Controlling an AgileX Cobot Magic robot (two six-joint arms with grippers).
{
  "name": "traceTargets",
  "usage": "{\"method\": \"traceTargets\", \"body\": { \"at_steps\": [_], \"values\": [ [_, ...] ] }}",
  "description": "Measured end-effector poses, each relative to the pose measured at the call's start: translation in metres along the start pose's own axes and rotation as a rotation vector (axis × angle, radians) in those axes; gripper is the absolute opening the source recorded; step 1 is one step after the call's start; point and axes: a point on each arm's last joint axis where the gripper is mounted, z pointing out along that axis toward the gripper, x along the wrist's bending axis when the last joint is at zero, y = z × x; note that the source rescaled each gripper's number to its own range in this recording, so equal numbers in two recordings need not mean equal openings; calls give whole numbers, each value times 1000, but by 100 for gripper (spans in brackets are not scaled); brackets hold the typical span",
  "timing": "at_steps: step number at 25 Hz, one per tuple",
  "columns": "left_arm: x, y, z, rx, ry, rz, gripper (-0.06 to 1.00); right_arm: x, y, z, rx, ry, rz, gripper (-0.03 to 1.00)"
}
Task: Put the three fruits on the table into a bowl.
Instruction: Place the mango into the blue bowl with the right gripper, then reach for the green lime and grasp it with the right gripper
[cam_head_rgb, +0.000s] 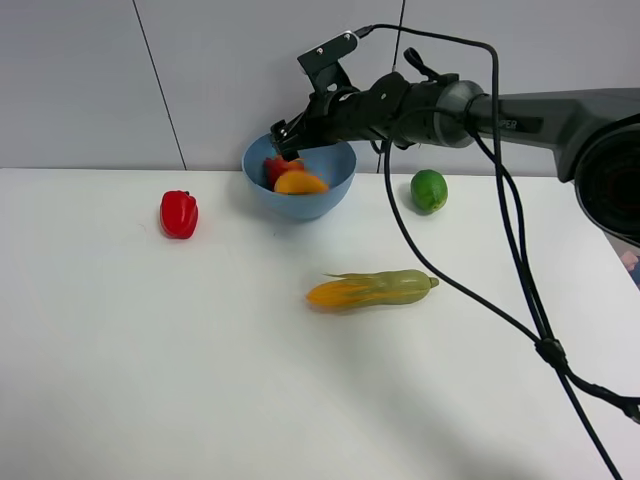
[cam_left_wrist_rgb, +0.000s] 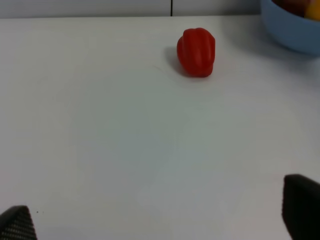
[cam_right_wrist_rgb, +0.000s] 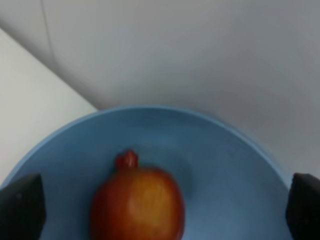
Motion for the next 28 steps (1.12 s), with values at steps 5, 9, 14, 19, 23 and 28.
{"method": "traceTargets", "body": {
  "at_steps": [5,9,14,19,23,28],
  "values": [
    [0,0,0,0,0,0,100,6,1,-1,11,31,6,98],
    [0,0,0,0,0,0,100,15,13,-16,51,133,126,99],
    [0,0,0,0,0,0,100,11,34,-49,128,208,238,99],
    [0,0,0,0,0,0,100,4,30,-78,364,194,208,99],
    [0,0,0,0,0,0,100,-10,16,-92,565,66,173,99],
    [0,0,0,0,0,0,100,-39,-5,-105,769,-61,217,98]
  ]
}}
